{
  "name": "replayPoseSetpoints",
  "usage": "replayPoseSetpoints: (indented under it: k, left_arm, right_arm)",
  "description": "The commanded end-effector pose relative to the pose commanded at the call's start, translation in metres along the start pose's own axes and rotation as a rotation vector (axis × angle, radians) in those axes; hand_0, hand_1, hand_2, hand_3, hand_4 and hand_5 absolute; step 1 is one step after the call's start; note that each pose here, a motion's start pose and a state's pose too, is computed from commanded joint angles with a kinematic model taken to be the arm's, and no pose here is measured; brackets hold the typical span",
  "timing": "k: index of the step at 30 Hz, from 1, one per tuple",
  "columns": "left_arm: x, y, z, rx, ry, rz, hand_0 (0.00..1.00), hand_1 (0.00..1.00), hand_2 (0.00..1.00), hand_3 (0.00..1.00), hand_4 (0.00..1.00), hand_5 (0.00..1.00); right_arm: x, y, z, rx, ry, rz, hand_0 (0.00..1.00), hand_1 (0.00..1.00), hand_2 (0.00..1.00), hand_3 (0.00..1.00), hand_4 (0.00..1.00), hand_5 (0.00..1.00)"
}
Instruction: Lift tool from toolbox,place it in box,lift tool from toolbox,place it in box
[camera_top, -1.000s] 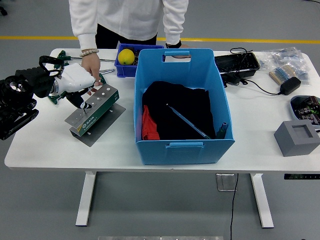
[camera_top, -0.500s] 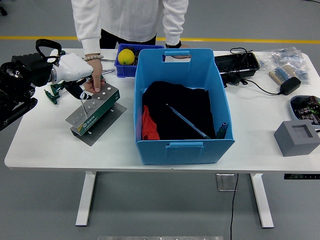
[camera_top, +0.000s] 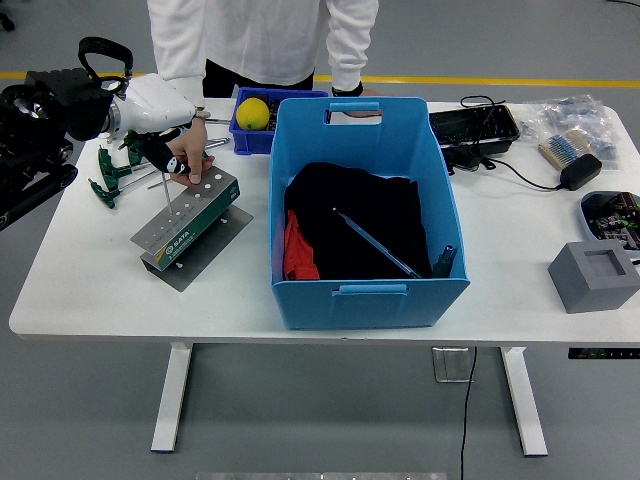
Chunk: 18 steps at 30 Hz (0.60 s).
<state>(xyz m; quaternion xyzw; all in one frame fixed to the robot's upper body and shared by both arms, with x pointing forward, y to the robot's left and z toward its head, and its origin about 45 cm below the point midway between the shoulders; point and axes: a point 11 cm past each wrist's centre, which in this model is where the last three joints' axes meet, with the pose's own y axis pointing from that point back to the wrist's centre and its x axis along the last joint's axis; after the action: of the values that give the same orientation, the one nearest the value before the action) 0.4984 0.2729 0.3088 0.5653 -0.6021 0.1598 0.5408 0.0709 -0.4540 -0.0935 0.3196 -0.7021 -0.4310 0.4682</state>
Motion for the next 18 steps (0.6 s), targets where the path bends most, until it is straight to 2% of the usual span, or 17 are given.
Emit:
replayPoseSetpoints:
  k: [7,12,14,18]
  left_arm:
    - [0.020,0.005,-0.002,-0.001,0.011,0.028,0.090,0.002,0.047,0.077,0.792,0.577]
    - [0.031,0.011,0.001,0.001,0.067,0.060,0.086,0.002,0.044,0.077,0.791,0.578]
    - [0.041,0.016,0.000,0.004,0.098,0.100,0.083,0.002,0.040,0.072,0.789,0.581]
    - [0.076,0.034,-0.015,0.034,0.160,0.215,0.083,0.002,0.040,0.072,0.789,0.581]
  right_arm:
    - [0.001,0.000,0.001,-0.002,0.002,0.002,0.652,0.632,0.703,0.563,0.797,0.680]
    - [0.001,0.000,0.001,-0.003,0.001,0.002,0.651,0.632,0.703,0.563,0.797,0.680]
    - [0.000,0.000,0.002,-0.003,-0.003,0.002,0.651,0.631,0.702,0.563,0.796,0.680]
    - [0.000,0.000,0.002,-0.002,-0.003,0.001,0.651,0.631,0.702,0.563,0.796,0.680]
